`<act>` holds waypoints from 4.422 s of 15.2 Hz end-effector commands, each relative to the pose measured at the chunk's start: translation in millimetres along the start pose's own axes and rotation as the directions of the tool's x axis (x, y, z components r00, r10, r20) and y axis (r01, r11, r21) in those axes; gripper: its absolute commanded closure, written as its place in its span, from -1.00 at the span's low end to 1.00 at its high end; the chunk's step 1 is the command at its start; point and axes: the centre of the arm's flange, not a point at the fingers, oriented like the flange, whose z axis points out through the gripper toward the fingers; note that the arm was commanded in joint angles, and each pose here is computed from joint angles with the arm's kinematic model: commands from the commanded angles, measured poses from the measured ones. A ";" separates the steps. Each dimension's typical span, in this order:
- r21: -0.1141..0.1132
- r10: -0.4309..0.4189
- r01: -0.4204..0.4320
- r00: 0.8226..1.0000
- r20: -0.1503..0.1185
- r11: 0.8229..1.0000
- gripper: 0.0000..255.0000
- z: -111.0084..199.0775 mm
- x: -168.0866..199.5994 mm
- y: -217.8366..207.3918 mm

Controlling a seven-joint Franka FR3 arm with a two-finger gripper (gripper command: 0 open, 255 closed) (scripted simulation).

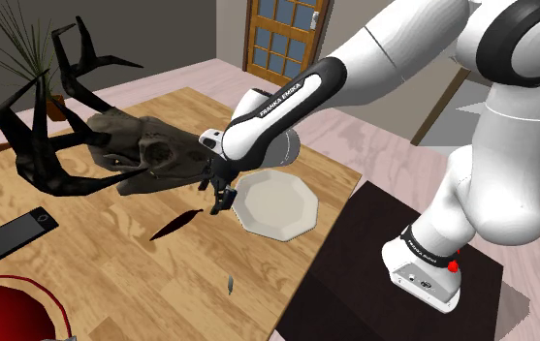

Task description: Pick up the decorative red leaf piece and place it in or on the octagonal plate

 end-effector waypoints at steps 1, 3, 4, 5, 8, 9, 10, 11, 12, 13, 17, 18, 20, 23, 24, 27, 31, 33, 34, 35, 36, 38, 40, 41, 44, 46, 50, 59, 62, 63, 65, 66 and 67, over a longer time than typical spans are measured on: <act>0.001 -0.003 0.003 1.000 0.000 1.000 -1.00 11.8 0.6 -0.5; 0.001 -0.003 0.003 1.000 0.000 1.000 -1.00 22.4 0.6 -0.6; 0.001 -0.003 0.003 1.000 0.000 1.000 -1.00 30.7 0.6 -0.6; 0.001 -0.003 0.003 1.000 0.000 1.000 -1.00 30.7 0.6 -0.6; 0.001 -0.003 0.003 1.000 0.000 1.000 -1.00 30.7 0.6 -0.6; 0.001 -0.003 0.003 1.000 0.000 1.000 -1.00 30.7 0.6 -0.6; 0.001 -0.003 0.003 1.000 0.000 1.000 -1.00 30.7 0.6 -0.6; 0.001 -0.003 0.003 1.000 0.000 1.000 -1.00 30.7 0.6 -0.6; 0.001 -0.003 0.003 1.000 0.000 1.000 -1.00 30.6 0.6 -0.6; 0.001 -0.003 0.003 1.000 0.000 1.000 1.00 30.6 0.6 -0.6; 0.001 -0.003 0.003 1.000 0.000 1.000 1.00 30.6 0.6 -0.6; 0.001 -0.003 0.003 1.000 0.000 1.000 1.00 30.6 0.6 -0.6; 0.001 -0.003 0.003 1.000 0.000 1.000 1.00 30.6 0.6 -0.6; 0.001 -0.003 0.003 1.000 0.000 1.000 1.00 25.9 2.8 -0.5; 0.001 -0.003 0.003 1.000 0.000 1.000 1.00 21.1 5.0 -0.3; 0.001 -0.003 0.003 1.000 0.000 1.000 1.00 6.7 11.5 0.0; 0.001 -0.003 0.003 1.000 0.000 1.000 1.00 -12.6 20.2 0.5; 0.001 -0.003 0.003 1.000 0.000 1.000 1.00 -22.2 24.6 0.7; 0.001 -0.003 0.003 1.000 0.000 1.000 1.00 -27.0 26.8 0.8; 0.001 -0.003 0.003 1.000 0.000 1.000 1.00 -31.8 29.0 0.9; 0.001 -0.003 0.003 1.000 0.000 1.000 1.00 -36.6 31.1 1.1; 0.001 -0.003 0.003 1.000 0.000 1.000 1.00 -46.2 35.5 1.3; 0.001 -0.003 0.003 1.000 0.000 1.000 1.00 -52.0 23.7 -0.4; 0.001 -0.003 0.003 1.000 0.000 1.000 1.00 -57.2 11.8 -2.1; 0.001 -0.003 0.003 1.000 0.000 1.000 1.00 -73.0 -24.2 -7.1; 0.001 -0.003 0.003 1.000 0.000 1.000 1.00 -83.5 -48.2 -10.5; 0.001 -0.003 0.003 1.000 0.000 1.000 1.00 -104.6 -96.1 -17.2; 0.001 -0.003 0.003 1.000 0.000 1.000 1.00 -151.9 -204.0 -32.4; 0.001 -0.003 0.003 1.000 0.000 1.000 1.00 -159.9 -235.3 -36.6; 0.001 -0.003 0.003 1.000 0.000 1.000 1.00 -155.1 -237.5 -36.7; 0.001 -0.003 0.003 1.000 0.000 1.000 1.00 -145.5 -241.8 -36.9; 0.001 -0.003 0.003 1.000 0.000 1.000 1.00 -140.7 -244.0 -37.0; 0.001 -0.003 0.003 1.000 0.000 1.000 1.00 -135.9 -246.2 -37.2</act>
